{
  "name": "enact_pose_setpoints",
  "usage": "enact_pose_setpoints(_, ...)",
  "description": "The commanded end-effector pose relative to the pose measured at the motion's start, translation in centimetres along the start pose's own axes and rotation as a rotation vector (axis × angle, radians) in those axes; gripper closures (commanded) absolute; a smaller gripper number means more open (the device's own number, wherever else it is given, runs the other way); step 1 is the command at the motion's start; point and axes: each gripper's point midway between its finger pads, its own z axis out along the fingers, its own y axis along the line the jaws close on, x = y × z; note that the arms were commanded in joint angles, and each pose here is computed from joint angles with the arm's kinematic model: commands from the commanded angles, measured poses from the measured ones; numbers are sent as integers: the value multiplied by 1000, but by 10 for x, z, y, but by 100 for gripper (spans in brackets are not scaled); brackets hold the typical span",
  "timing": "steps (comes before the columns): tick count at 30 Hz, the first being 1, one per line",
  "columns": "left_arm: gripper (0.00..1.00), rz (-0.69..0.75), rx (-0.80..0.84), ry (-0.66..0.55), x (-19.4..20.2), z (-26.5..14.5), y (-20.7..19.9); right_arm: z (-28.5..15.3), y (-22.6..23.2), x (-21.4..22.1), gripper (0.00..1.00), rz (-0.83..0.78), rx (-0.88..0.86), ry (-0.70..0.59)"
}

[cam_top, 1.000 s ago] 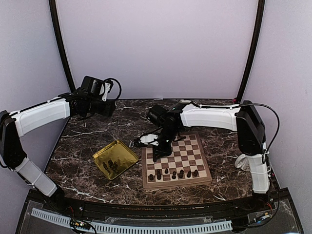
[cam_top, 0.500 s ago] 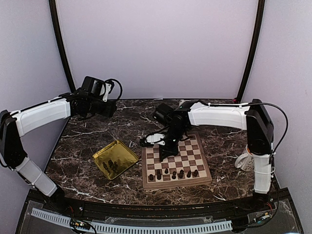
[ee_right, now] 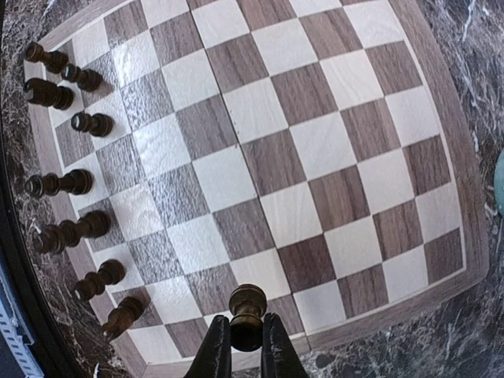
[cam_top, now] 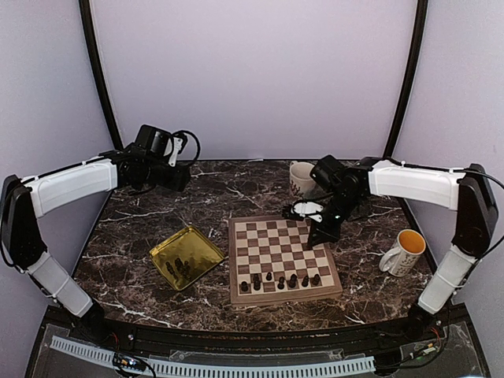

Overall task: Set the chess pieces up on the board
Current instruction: Place the rook at a8.

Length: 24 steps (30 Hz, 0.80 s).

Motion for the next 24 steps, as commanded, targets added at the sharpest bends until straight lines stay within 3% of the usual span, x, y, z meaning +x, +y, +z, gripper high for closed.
enact_pose_setpoints(1, 42, -6, 21, 0, -7, -3, -4, -12, 5, 17, 95, 28, 11, -16)
enact_pose_setpoints(11, 43, -4, 29, 26, -2, 4, -7, -18, 35, 53, 94, 20, -22, -7)
enact_pose_setpoints(24, 43, -1, 33, 40, 1, 7, -8, 1, 77, 80, 92, -115, -59, 44)
